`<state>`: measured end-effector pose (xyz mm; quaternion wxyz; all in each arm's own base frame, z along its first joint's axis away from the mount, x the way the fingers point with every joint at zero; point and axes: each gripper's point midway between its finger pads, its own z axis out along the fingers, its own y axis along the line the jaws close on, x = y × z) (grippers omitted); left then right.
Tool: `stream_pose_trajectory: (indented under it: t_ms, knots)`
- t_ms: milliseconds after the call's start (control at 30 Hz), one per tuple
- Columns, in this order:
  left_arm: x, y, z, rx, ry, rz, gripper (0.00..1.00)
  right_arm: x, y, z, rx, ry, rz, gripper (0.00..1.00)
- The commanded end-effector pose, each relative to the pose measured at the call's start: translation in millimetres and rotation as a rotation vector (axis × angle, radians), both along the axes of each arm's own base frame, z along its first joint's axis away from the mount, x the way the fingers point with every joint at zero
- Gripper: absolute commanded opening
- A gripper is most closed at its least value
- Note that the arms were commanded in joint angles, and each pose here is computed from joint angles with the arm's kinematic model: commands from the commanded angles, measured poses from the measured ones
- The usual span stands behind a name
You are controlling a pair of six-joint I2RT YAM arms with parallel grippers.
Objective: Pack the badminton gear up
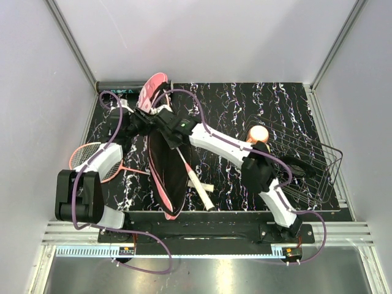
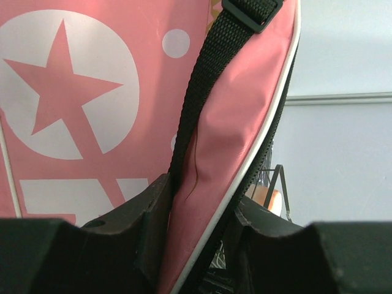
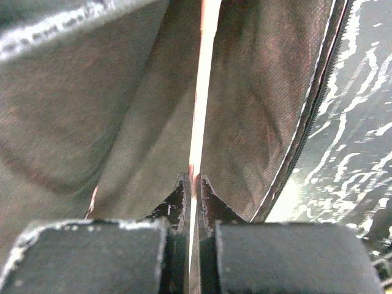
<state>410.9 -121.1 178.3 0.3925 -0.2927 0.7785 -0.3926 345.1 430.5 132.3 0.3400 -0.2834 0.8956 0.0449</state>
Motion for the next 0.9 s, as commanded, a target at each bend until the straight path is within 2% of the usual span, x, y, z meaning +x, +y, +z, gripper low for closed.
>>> stream_pose_trajectory:
  t_ms: [0, 33, 67, 100, 367, 467, 700, 867]
  knots:
    - [4.1, -23.2, 34.9, -0.100, -0.135, -0.111, 0.00, -3.7, 31.1, 83.8, 0.430, 0.027, 0.102, 0.00]
    - [3.4, -24.9, 35.0, -0.105, -0.134, -0.122, 0.00, 5.0, 19.2, 94.2, 0.469, 0.025, 0.087, 0.03]
    - [3.8, -25.0, 34.2, -0.106, -0.132, -0.121, 0.00, -7.7, 20.0, 81.4, 0.503, 0.115, 0.135, 0.09]
    - [3.5, -25.6, 34.0, -0.108, -0.131, -0.126, 0.00, -7.6, 19.6, 84.2, 0.545, 0.134, 0.141, 0.18]
    - [2.8, -28.5, 32.4, -0.122, -0.123, -0.142, 0.00, -28.8, -12.2, 60.2, 0.632, 0.344, 0.206, 0.42]
    - [2.8, -29.2, 32.9, -0.124, -0.125, -0.146, 0.00, -32.2, -23.3, 52.3, 0.623, 0.367, 0.201, 0.50]
    - [3.3, -30.9, 32.8, -0.141, -0.123, -0.152, 0.00, -47.6, -37.0, 17.9, 0.571, 0.413, 0.221, 0.58]
    - [2.2, -33.8, 31.7, -0.143, -0.122, -0.164, 0.00, -48.7, -43.7, -7.0, 0.526, 0.418, 0.214, 0.58]
